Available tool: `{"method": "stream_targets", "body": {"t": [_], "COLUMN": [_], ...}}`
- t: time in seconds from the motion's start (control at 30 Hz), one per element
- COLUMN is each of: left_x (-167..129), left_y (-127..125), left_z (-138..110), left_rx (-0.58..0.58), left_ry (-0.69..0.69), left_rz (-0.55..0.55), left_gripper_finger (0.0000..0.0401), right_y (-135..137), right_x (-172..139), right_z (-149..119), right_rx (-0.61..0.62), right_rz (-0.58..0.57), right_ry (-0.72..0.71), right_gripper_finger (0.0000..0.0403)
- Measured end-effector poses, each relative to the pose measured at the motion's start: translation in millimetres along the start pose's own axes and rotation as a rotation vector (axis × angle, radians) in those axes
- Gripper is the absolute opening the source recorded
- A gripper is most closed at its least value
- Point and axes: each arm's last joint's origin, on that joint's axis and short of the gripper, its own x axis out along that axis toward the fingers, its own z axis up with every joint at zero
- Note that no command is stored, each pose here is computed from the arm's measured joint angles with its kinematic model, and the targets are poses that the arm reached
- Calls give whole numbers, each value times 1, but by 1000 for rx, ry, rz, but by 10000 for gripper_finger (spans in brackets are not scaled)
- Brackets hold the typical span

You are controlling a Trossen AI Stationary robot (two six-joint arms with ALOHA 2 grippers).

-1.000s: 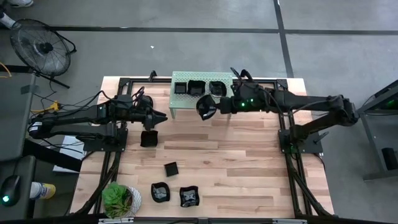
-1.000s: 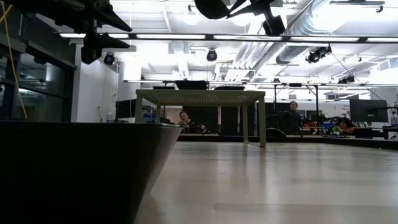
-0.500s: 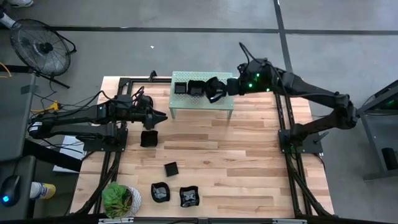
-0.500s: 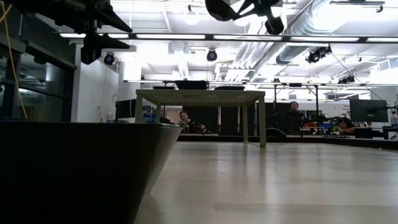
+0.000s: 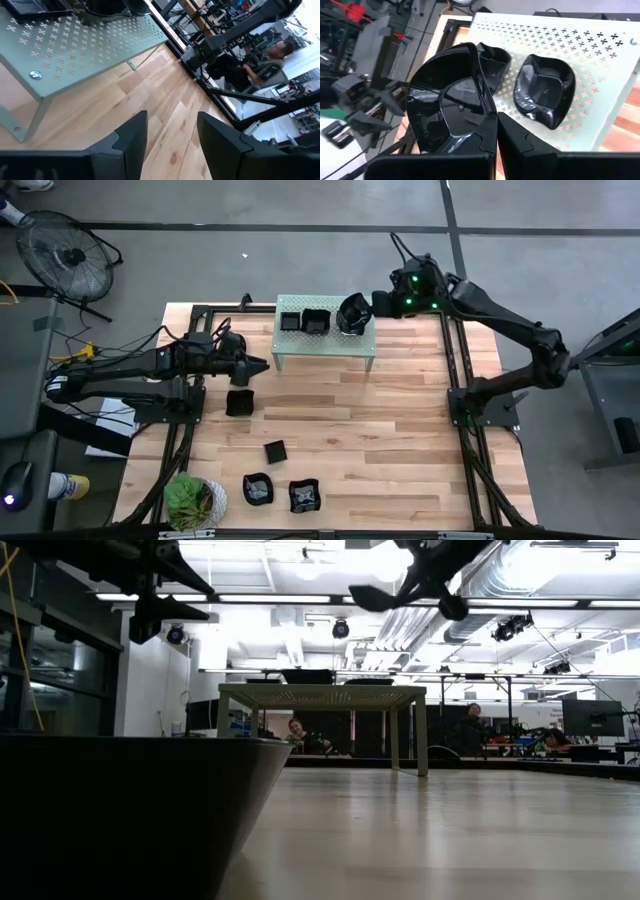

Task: Pick & Place Mini shaped plates
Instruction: Stack the leaf shaped plate on top of the leaf shaped plate on the shelf

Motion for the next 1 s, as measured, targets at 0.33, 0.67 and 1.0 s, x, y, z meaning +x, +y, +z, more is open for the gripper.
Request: {"method": "stream_targets", "body": {"t": [0.33, 0.67, 1.0], "left_x": [0, 0, 0], "left_y": [0, 0, 1], "left_z": [0, 0, 1], "left_rx": [-18, -21, -21], "left_ry": [-7, -8, -25], "left_rz": [7, 8, 25], "left_gripper_finger": [169, 169, 169], "right_y": [-27, -42, -58], "right_x": [35, 50, 50], "right_z": [16, 33, 35], "right_rx": [15, 35, 43], "right_rz": [-40, -1, -67], "right_ry": [95, 92, 130], "right_gripper_finger": [0, 0, 0]}}
